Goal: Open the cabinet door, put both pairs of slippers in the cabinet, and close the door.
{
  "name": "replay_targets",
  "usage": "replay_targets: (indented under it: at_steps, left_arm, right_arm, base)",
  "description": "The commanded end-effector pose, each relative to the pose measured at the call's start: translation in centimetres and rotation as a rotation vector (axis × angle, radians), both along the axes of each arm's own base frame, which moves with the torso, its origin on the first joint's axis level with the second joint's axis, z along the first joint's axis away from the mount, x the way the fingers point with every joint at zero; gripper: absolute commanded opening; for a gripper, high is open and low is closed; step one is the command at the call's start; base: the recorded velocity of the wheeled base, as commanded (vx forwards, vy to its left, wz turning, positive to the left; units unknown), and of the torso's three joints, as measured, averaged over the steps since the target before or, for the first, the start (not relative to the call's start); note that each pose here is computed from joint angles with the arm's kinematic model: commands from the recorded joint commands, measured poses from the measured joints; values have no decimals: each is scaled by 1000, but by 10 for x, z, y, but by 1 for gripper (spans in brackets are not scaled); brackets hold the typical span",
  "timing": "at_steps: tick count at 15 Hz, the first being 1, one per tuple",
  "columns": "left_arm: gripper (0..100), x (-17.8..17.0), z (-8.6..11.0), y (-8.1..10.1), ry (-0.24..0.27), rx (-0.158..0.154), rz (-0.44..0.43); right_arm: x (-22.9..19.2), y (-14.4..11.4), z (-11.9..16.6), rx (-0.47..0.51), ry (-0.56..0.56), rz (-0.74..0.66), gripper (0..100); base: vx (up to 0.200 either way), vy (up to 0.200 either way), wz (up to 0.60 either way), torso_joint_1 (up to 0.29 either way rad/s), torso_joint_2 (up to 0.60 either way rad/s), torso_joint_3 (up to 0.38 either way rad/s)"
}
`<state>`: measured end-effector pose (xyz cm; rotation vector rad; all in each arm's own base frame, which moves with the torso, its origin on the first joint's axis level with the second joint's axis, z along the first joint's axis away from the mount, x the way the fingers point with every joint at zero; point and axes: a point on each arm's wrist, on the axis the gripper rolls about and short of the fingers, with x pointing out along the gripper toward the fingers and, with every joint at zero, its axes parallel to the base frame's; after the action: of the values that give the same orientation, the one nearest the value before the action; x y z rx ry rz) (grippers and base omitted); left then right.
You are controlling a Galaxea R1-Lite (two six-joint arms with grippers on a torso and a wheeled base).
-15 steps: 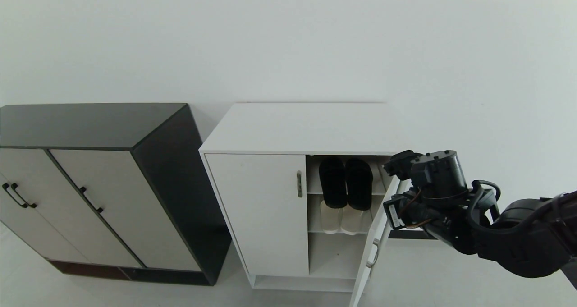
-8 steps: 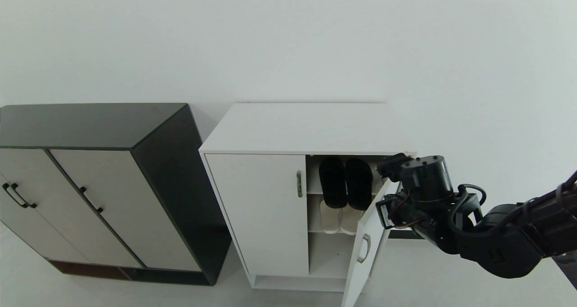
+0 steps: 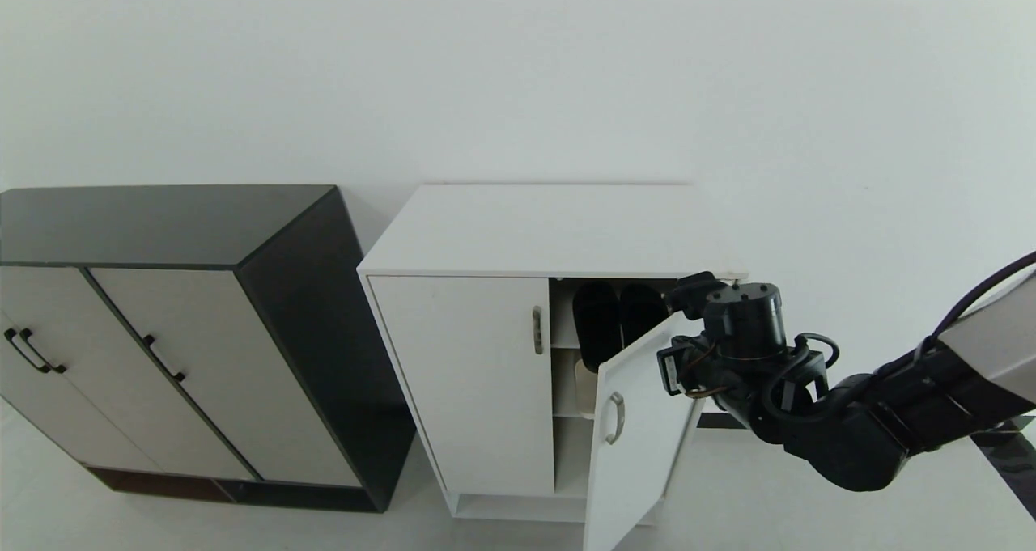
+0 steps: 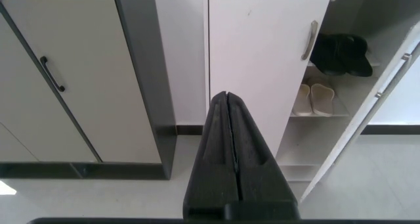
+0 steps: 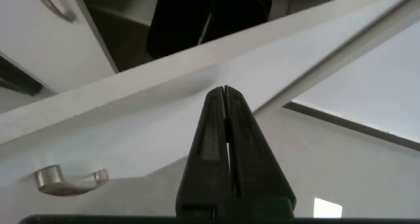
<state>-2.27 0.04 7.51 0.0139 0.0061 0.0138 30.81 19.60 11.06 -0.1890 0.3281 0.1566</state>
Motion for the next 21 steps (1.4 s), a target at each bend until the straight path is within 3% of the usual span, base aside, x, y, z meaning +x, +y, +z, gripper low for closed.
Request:
replay_targets:
  at_steps: [1, 21]
  left_arm:
    - [0, 0, 0, 0, 0, 0, 0]
    - [0, 0, 0, 0, 2, 0, 0]
  right_arm:
    - [8, 2, -13, -8, 11, -7, 0]
    - [63, -6, -43, 60, 31, -58, 0]
  base:
    - [0, 0, 0, 0, 0, 0]
    - [0, 0, 0, 0, 0, 0]
